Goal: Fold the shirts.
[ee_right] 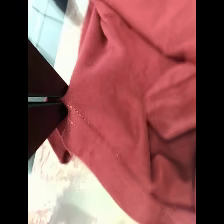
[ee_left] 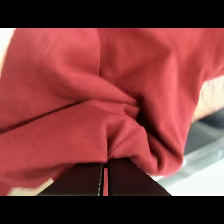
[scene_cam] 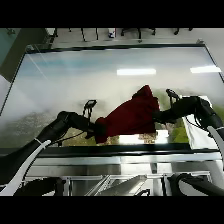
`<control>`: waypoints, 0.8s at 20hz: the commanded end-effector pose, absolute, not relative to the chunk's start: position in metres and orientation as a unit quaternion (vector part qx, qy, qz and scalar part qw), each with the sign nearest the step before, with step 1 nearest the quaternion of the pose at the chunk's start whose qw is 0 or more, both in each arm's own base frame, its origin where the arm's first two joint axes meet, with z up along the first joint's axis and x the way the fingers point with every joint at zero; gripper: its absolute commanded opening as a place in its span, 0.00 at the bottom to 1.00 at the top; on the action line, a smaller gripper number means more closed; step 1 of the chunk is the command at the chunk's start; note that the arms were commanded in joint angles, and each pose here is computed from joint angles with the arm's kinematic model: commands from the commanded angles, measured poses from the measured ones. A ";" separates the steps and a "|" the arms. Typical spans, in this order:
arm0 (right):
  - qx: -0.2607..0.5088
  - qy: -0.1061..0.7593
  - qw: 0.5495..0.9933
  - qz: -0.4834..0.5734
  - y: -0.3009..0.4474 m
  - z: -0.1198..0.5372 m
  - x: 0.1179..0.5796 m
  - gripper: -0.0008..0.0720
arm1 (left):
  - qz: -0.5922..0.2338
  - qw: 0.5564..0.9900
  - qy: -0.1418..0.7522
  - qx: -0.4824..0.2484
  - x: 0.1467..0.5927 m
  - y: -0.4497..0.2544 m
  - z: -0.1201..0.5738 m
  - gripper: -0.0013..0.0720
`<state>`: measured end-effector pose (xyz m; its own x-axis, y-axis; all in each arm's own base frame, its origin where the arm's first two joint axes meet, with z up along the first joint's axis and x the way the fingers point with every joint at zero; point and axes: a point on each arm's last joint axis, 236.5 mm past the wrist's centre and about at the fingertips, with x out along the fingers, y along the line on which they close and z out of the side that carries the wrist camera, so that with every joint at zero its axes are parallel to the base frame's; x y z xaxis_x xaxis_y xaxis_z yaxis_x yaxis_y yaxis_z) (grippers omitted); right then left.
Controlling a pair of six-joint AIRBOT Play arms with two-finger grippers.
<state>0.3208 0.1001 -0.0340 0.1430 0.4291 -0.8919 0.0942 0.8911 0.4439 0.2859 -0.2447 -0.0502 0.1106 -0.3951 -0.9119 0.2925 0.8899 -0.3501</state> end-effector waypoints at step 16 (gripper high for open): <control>0.114 -0.066 0.975 0.180 0.080 0.562 0.219 0.04 | -0.093 0.980 -0.049 -0.171 0.235 -0.038 0.538 0.04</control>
<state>0.2595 0.0647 0.5094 0.9361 0.3513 0.0177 -0.3401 0.8913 0.2999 0.2775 -0.0332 0.4791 0.9820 -0.1841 -0.0422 0.1564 0.9182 -0.3640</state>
